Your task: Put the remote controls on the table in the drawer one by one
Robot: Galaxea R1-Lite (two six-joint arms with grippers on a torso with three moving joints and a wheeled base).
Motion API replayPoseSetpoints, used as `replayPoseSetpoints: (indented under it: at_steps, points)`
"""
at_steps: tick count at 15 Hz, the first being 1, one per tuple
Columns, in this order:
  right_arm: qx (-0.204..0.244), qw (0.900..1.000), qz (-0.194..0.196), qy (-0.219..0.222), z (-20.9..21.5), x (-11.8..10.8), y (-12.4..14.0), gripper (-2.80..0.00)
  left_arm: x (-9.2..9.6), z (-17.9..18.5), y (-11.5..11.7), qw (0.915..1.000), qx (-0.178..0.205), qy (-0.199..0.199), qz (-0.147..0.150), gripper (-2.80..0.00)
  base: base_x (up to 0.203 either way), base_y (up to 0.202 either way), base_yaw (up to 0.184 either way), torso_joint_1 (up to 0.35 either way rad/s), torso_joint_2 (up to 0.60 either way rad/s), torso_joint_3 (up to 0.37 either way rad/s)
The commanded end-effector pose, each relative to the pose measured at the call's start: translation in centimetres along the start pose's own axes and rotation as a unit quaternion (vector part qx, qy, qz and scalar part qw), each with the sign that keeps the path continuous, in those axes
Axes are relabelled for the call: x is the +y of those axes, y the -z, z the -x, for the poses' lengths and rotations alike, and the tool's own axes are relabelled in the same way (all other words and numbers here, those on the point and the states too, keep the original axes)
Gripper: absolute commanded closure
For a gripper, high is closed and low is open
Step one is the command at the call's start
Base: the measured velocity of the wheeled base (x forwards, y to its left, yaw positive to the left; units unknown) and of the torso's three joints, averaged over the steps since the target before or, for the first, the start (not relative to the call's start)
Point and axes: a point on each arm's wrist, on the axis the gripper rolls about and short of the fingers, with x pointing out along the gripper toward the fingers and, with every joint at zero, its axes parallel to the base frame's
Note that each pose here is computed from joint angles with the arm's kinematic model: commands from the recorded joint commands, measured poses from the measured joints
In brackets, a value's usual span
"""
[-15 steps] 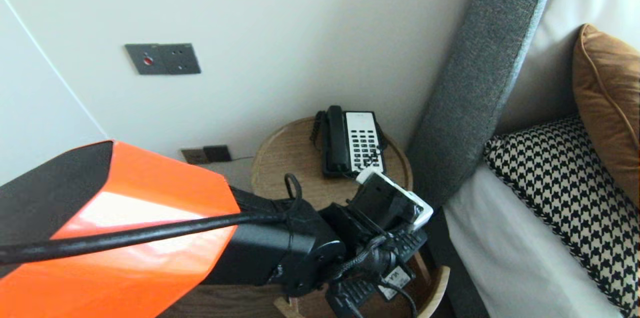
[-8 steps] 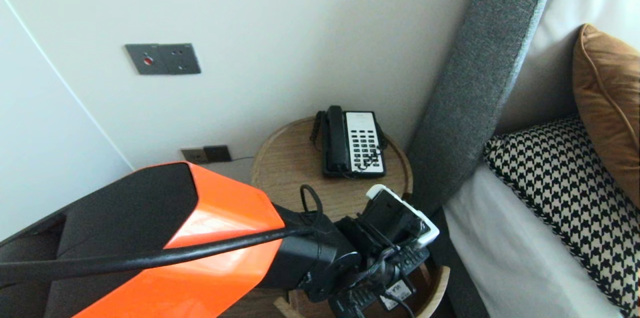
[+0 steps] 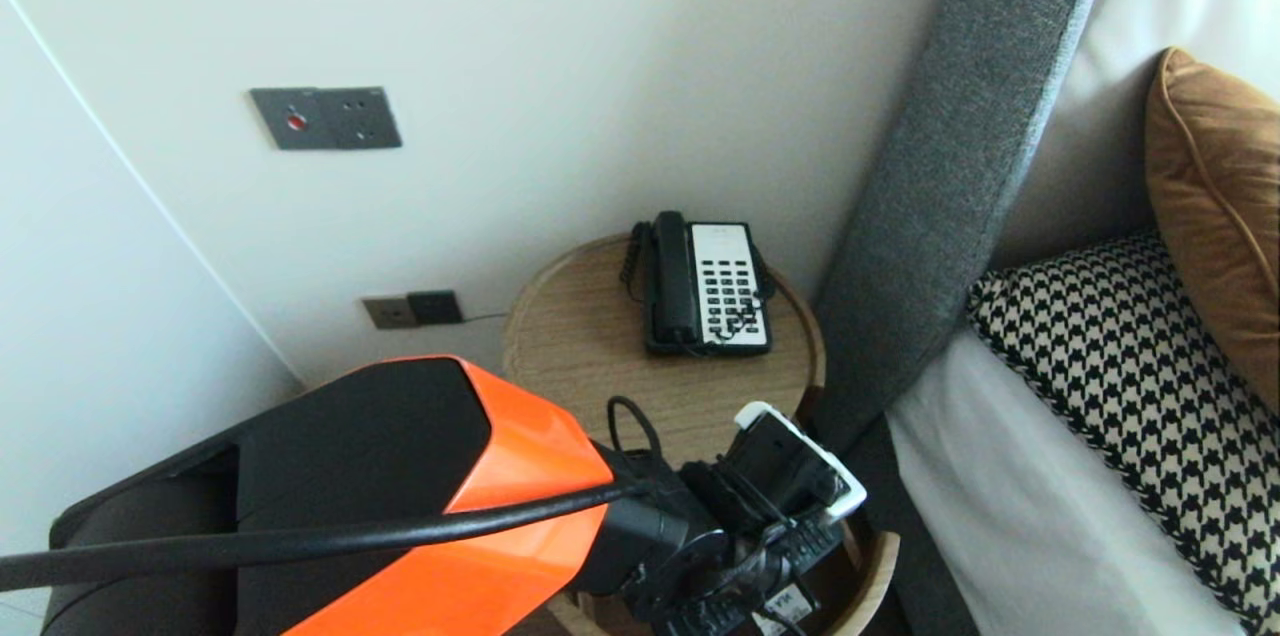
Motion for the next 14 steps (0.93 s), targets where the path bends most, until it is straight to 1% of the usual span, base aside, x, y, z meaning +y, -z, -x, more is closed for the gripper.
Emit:
replayPoseSetpoints:
  at_steps: [1, 7, 9, 14]
  points:
    - [0.0, 1.0, 0.0, 0.0, 0.0, 0.0, 0.0, 0.0, -0.1, -1.0, 0.8, 1.0, 0.008, 0.0, 0.0, 0.0, 0.0, 0.0, 0.0, 0.0, 0.0, 0.0]
    - [0.0, 1.0, 0.0, 0.0, 0.0, 0.0, 0.0, 0.0, 0.2, -3.2, 3.1, 0.9997, 0.022, -0.004, 0.006, 0.0, 0.0, 0.0, 0.0, 0.0, 0.0, 0.0]
    - [-0.001, 1.0, 0.0, 0.0, 0.0, 0.0, 0.0, 0.0, 0.6, -3.7, 3.7, 0.9996, 0.025, -0.008, 0.011, 0.0, 0.0, 0.0, 0.0, 0.0, 0.0, 0.0]
    - [0.0, 1.0, 0.0, 0.0, 0.0, 0.0, 0.0, 0.0, 1.0, -4.6, 4.4, 0.9993, 0.031, -0.01, 0.016, 0.0, 0.0, 0.0, 0.0, 0.0, 0.0, 0.0]
